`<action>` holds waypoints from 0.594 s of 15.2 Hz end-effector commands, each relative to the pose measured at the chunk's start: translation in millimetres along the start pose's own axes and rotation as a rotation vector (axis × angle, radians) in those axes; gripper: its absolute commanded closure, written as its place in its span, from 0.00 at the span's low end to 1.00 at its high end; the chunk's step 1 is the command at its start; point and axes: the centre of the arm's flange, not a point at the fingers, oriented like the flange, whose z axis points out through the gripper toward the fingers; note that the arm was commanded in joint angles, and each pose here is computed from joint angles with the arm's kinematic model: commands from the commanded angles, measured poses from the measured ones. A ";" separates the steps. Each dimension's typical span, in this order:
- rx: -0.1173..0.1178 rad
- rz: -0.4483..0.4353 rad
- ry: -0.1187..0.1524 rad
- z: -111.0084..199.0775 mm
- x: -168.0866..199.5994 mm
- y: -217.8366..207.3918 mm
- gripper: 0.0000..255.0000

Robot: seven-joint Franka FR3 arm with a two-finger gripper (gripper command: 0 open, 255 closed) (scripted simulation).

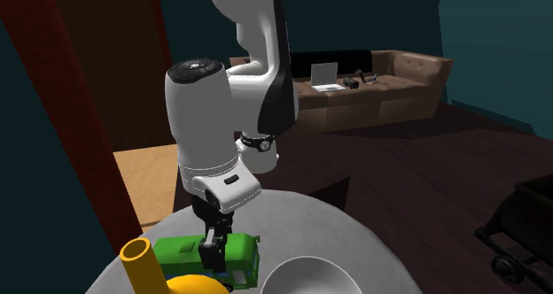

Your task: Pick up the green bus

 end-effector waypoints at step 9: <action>0.001 0.000 -0.001 -48.1 0.5 1.6 1.00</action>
